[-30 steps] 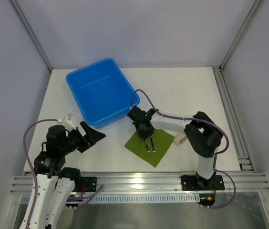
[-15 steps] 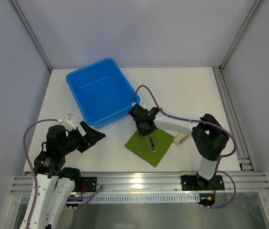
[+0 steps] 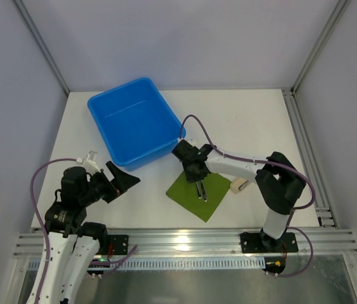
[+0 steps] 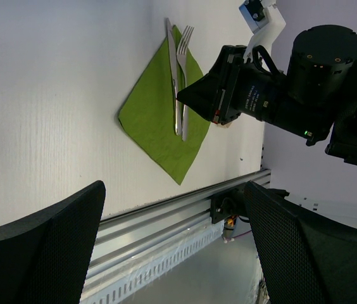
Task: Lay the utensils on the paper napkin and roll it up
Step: Place the utensils on the napkin.
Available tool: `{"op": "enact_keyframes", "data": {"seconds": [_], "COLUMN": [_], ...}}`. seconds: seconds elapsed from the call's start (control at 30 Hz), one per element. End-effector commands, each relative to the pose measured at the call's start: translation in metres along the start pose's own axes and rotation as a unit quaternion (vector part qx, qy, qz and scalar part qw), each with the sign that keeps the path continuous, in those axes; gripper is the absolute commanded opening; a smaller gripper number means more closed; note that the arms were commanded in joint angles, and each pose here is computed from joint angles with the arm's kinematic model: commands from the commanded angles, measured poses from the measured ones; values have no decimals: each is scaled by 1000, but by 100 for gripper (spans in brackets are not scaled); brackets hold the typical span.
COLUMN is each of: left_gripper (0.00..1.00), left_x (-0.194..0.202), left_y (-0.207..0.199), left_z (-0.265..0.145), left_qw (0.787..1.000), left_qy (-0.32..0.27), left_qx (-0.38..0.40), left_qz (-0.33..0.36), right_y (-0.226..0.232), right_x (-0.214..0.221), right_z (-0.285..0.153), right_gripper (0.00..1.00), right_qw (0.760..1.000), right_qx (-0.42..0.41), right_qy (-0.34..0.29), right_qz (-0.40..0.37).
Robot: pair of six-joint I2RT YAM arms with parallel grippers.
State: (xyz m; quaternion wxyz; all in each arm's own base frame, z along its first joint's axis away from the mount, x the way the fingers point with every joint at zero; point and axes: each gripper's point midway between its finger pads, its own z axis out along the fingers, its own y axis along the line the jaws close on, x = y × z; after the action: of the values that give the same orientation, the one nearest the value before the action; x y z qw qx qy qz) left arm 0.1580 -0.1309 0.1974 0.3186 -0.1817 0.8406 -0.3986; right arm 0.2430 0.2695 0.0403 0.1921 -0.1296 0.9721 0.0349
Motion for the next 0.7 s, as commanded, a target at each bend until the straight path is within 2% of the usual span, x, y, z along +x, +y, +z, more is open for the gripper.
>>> {"op": "enact_keyframes", "data": {"seconds": [0.0, 0.2, 0.47, 0.67], "left_gripper": [91, 91, 91, 91], "left_x": [2, 1, 1, 4], "left_y": [-3, -2, -2, -1], "left_z": [-3, -3, -3, -2], "left_qw": [1000, 1000, 1000, 1000], "left_qy": [1, 1, 1, 6], "left_qx": [8, 7, 7, 7], "left_qz": [13, 12, 11, 11], "right_y": [-4, -9, -19, -16], "right_x": [-8, -6, -15, -7], "right_z": [-3, -2, -19, -12], "right_gripper": [21, 24, 28, 28], "right_qw": [1000, 999, 998, 999], "right_qx": [15, 27, 39, 31], "right_qy": [-22, -20, -53, -37], "right_qz": [-4, -9, 5, -1]}}
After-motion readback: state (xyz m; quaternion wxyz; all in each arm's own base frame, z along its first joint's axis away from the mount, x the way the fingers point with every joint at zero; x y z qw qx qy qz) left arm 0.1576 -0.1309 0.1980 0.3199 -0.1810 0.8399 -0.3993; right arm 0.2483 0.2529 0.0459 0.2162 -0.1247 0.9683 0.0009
